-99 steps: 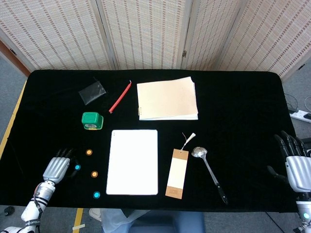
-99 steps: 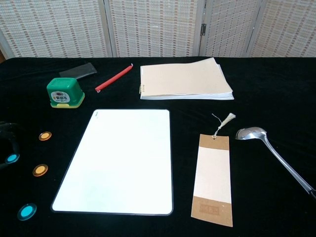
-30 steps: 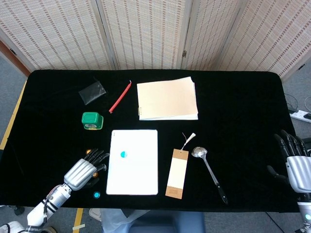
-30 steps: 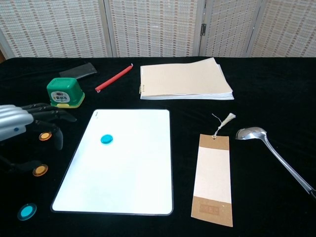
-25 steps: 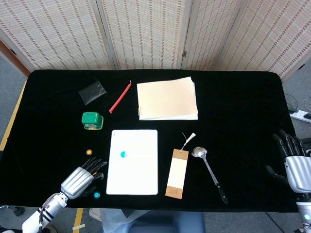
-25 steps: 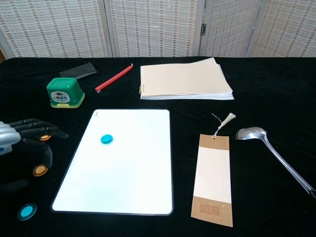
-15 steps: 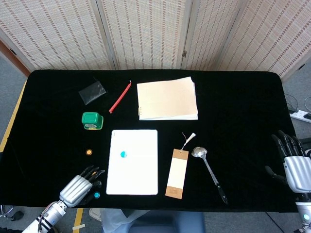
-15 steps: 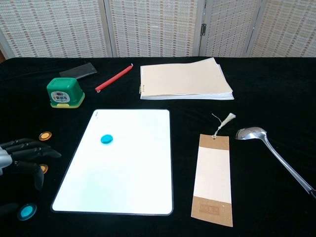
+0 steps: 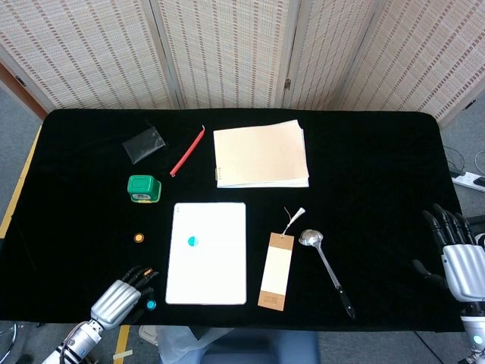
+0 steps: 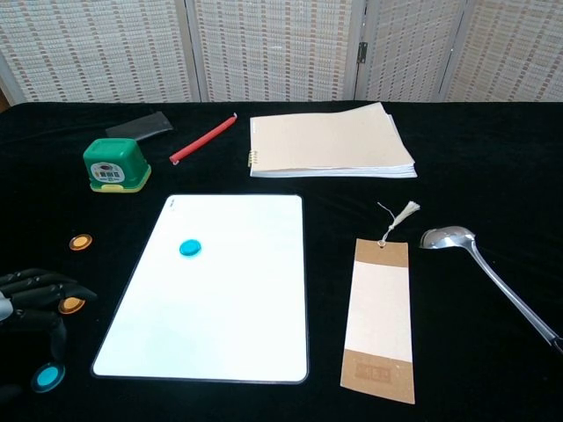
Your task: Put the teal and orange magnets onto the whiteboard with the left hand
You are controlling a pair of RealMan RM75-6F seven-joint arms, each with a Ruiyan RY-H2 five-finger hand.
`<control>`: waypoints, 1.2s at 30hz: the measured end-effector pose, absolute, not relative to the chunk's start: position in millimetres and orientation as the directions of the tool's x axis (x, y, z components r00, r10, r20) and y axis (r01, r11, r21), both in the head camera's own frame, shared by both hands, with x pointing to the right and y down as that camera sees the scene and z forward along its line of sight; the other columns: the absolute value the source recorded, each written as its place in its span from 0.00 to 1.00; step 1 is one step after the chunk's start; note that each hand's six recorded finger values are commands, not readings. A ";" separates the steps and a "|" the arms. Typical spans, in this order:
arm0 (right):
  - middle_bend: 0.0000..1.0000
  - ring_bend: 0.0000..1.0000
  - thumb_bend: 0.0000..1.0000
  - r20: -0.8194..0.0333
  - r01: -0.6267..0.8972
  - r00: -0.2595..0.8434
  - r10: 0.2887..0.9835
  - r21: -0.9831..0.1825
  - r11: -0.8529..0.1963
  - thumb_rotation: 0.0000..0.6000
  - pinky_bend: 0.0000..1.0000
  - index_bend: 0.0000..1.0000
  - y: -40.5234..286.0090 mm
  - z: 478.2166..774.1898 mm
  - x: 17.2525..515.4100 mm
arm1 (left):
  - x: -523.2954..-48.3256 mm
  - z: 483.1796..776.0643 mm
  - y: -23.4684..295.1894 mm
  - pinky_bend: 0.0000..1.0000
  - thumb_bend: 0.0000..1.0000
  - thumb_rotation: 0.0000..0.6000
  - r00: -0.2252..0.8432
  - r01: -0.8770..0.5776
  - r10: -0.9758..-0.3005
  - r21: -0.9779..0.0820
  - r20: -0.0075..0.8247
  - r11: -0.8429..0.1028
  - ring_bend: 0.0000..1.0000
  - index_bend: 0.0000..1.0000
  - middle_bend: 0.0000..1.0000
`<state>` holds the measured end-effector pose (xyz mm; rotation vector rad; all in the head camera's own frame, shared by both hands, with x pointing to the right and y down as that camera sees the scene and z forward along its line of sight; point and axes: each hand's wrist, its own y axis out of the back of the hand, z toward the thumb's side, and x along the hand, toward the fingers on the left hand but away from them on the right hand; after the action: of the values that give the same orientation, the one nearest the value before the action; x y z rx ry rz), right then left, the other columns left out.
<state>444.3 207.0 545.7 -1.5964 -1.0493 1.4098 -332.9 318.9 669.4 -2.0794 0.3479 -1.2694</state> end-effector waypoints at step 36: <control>0.00 0.00 0.27 -0.380 0.099 0.047 0.924 -0.919 -0.383 1.00 0.00 0.00 210.6 544.4 448.5 | -325.7 678.4 323.2 0.00 0.42 1.00 0.490 0.103 -0.529 -0.649 0.692 -0.754 0.00 0.52 0.12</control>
<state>448.5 210.6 544.4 -1.5897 -1.0560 1.4188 -325.7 323.2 678.4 -2.0981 0.3495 -1.2769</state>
